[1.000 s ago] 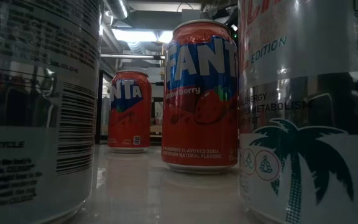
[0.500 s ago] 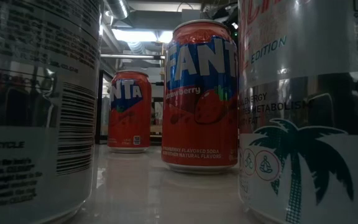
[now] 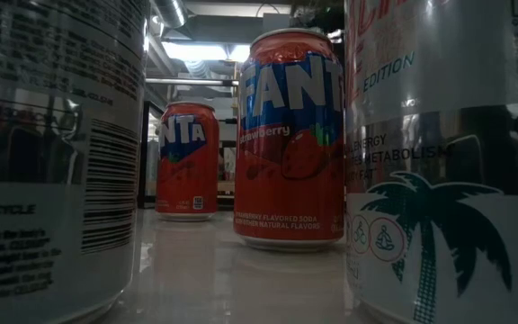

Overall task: Place canned beverage on shelf
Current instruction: Put the red and black soda can on the shelf aligned with other red soda can

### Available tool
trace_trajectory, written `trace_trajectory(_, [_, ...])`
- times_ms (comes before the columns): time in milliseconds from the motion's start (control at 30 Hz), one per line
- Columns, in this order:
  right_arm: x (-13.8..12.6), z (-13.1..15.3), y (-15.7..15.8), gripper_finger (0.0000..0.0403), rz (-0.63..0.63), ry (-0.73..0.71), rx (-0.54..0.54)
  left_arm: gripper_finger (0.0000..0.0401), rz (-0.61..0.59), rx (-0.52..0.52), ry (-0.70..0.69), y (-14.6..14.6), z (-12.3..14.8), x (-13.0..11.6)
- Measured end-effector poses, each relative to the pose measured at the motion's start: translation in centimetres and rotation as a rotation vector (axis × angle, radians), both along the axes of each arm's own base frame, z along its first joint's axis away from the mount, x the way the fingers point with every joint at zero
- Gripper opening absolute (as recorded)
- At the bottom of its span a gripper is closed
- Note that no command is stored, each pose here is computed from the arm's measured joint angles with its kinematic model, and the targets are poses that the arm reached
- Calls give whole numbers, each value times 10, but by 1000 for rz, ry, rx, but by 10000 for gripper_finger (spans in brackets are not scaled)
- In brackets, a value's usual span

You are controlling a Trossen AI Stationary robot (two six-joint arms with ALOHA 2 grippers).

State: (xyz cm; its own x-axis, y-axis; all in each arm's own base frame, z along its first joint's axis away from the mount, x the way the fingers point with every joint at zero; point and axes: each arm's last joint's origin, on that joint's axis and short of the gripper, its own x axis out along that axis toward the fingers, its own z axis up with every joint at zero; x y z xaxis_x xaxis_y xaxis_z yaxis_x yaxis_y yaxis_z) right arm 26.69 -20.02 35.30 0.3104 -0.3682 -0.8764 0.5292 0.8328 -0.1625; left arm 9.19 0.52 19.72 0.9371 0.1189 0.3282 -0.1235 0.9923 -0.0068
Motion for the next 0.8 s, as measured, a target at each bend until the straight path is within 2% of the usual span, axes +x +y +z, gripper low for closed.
trace_trajectory(167, [-12,23,17,383,0,-73,-32,174,54,-51,-68,2,6,-2])
trace_trajectory(400, [-15,43,50,383,87,-137,-59,174,163,-151,-85,6,11,-2])
trace_trajectory(567, [-9,48,75,383,162,-157,-55,174,255,-187,-146,8,23,-7])
trace_trajectory(800, [0,44,109,383,247,-97,-19,174,252,-184,-188,8,28,-9])
